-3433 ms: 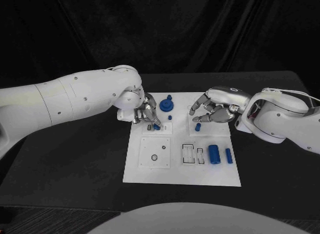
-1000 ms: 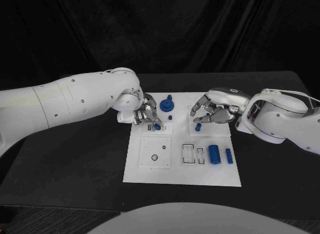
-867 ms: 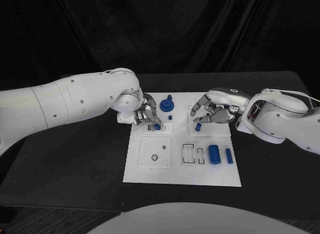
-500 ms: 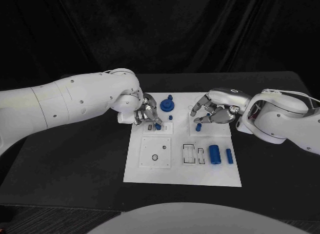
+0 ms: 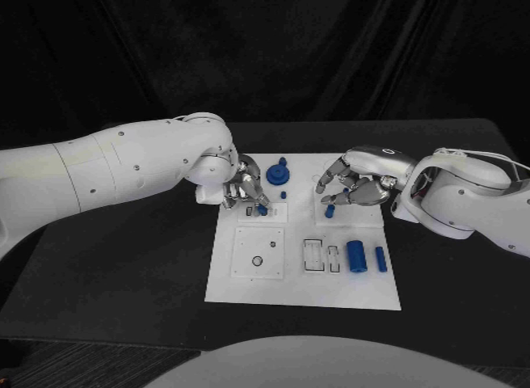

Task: Assemble the parts on the task board

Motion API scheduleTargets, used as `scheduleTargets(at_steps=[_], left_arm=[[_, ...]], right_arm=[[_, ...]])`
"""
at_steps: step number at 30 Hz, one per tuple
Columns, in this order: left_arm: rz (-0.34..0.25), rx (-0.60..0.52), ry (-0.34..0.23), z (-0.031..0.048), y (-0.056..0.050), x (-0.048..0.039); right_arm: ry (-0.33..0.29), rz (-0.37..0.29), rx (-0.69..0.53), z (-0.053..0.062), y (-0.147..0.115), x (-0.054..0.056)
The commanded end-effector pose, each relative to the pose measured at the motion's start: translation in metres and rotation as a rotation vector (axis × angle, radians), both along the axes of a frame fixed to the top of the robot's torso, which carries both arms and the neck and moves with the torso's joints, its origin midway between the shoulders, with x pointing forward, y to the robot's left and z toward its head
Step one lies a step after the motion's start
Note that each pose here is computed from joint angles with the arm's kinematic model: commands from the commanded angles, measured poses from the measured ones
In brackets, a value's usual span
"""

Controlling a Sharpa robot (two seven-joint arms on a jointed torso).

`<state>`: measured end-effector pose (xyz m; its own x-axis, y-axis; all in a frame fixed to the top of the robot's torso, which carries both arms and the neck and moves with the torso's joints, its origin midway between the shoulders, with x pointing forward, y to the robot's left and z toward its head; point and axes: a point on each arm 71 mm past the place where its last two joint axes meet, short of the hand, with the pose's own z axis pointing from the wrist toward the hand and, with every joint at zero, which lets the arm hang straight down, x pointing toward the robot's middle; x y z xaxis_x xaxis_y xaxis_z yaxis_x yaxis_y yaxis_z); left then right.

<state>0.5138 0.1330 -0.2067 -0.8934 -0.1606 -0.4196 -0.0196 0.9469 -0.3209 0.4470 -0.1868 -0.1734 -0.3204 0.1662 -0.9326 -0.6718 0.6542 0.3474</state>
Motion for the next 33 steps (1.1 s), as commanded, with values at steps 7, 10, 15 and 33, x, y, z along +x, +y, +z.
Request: scheduleTargets(at_steps=[7, 10, 15, 33], left_arm=[[-0.017, 0.027, 0.026, -0.0055, 0.0018, -0.0028], [-0.017, 0.027, 0.026, -0.0055, 0.0019, -0.0028], [-0.018, 0.027, 0.026, -0.0055, 0.0016, -0.0028], [-0.016, 0.035, 0.031, -0.0062, 0.0035, -0.0027]], right_arm=[[0.006, -0.012, -0.010, -0.0019, -0.0007, 0.0000], [0.006, -0.012, -0.009, -0.0019, -0.0007, 0.0000], [0.005, -0.012, -0.010, -0.0019, -0.0009, 0.0000], [0.011, -0.014, -0.012, -0.0037, -0.0009, 0.0000]])
